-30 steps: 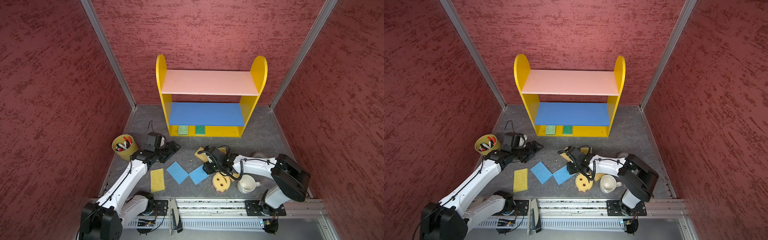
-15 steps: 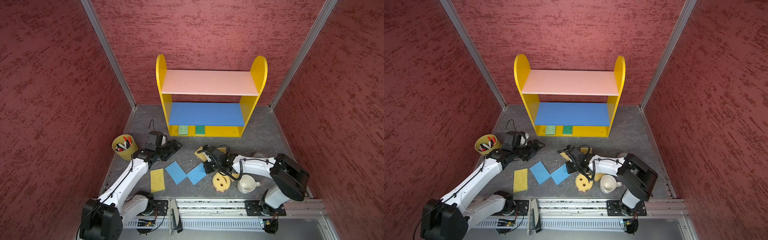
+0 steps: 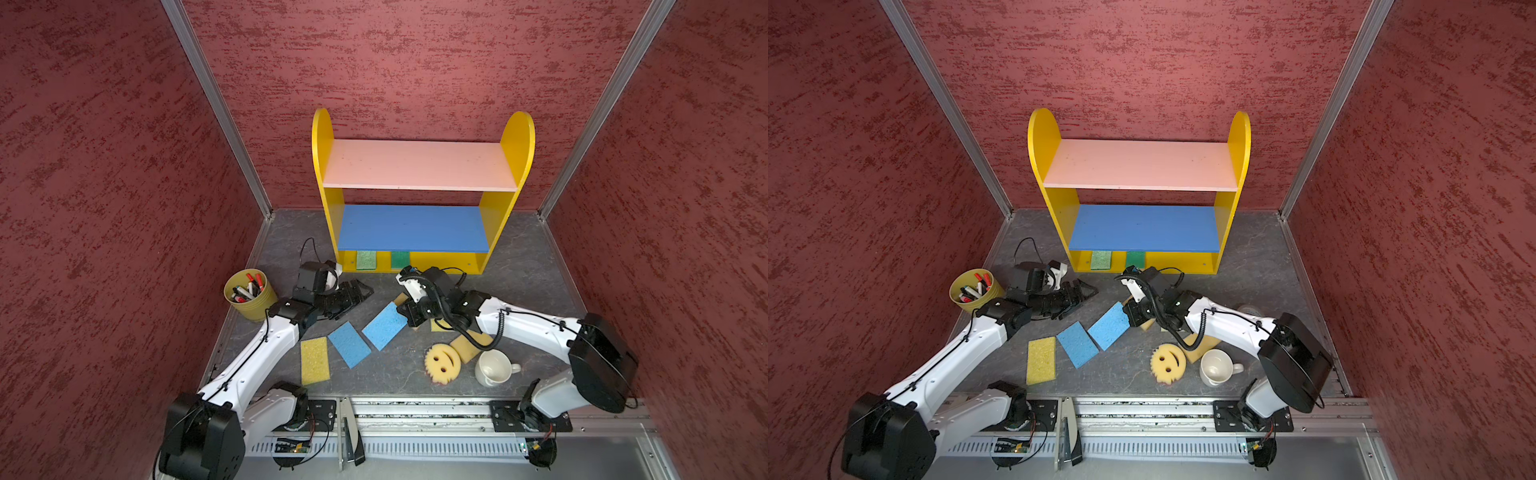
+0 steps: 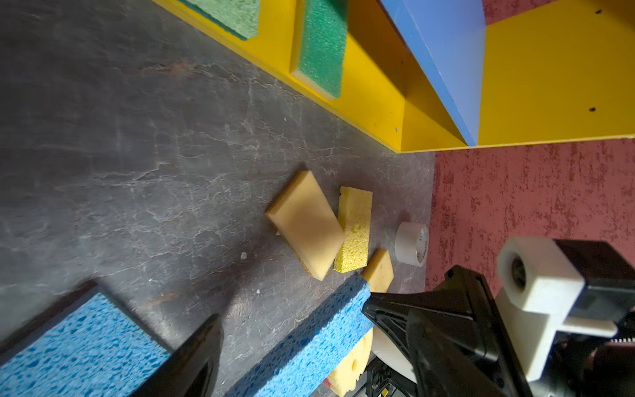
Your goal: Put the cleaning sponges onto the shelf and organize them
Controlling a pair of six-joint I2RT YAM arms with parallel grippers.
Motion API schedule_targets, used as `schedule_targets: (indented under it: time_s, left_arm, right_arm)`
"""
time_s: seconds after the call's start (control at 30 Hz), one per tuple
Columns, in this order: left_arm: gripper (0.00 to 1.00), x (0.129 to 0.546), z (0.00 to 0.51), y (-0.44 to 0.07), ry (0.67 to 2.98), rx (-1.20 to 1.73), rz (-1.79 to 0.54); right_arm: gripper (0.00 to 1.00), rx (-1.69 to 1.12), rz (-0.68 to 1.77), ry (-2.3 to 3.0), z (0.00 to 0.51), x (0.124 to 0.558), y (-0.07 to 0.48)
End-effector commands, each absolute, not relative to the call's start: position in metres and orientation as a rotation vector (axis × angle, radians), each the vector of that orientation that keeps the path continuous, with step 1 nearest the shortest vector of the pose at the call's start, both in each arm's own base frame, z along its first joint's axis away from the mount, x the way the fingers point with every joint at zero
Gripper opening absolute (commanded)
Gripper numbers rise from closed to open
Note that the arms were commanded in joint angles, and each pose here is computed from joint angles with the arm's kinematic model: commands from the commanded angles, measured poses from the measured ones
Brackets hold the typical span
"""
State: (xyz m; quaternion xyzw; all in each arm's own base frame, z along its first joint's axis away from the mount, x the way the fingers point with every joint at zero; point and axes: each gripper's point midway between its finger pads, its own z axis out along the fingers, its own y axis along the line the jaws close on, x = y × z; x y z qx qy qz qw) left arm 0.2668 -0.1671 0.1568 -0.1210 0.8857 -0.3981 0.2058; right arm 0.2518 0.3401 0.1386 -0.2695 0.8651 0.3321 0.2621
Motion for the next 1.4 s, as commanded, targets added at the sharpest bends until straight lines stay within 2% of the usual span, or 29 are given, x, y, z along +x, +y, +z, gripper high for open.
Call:
schedule_targets:
  time_s: [0.0,0.2,0.37,0.43,0.57,0.67,0.7,0.83,0.9,1.07,1.2,1.37]
  left_arm:
    - [0.86,0.261,0.166,-0.183,2.43,-0.166,-1.195]
    - [0.88,0.253,0.167,-0.204,2.459,-0.055,-1.249]
    - [0.77,0.25,0.165,-0.228,2.464,0.007,-1.342]
    - [0.65,0.249,0.166,-0.237,2.456,0.03,-1.381]
    - [0.28,0.251,0.165,-0.243,2.471,0.028,-1.389]
    - [0.13,0.253,0.167,-0.246,2.462,0.022,-1.405]
    - [0.11,0.254,0.168,-0.247,2.459,0.017,-1.407]
    - [0.1,0.258,0.177,-0.249,2.408,-0.004,-1.435]
    - [0.09,0.262,0.183,-0.249,2.383,-0.01,-1.435]
    - [0.07,0.273,0.199,-0.245,2.307,-0.052,-1.406]
    - [0.08,0.281,0.21,-0.237,2.248,-0.1,-1.34]
    - [0.08,0.286,0.216,-0.226,2.195,-0.165,-1.29]
  right_arm:
    - [0.0,-0.847,1.039,2.224,0.173,0.246,0.346]
    - [0.0,-0.867,1.147,2.129,0.199,0.252,0.349]
    - [0.0,-0.838,1.184,2.118,0.205,0.263,0.35]
    - [0.0,-0.817,1.204,2.102,0.207,0.268,0.35]
    - [0.0,-0.778,1.246,2.089,0.21,0.274,0.35]
    - [0.0,-0.738,1.25,2.09,0.208,0.28,0.349]
    - [0.03,-0.718,1.257,2.09,0.207,0.281,0.348]
    - [0.43,-0.641,1.292,2.075,0.206,0.282,0.345]
    - [0.57,-0.573,1.301,2.071,0.204,0.283,0.339]
    - [0.66,-0.396,1.446,2.006,0.207,0.273,0.329]
    - [0.66,-0.325,1.636,1.937,0.212,0.255,0.33]
    - [0.67,-0.377,1.679,1.931,0.207,0.235,0.355]
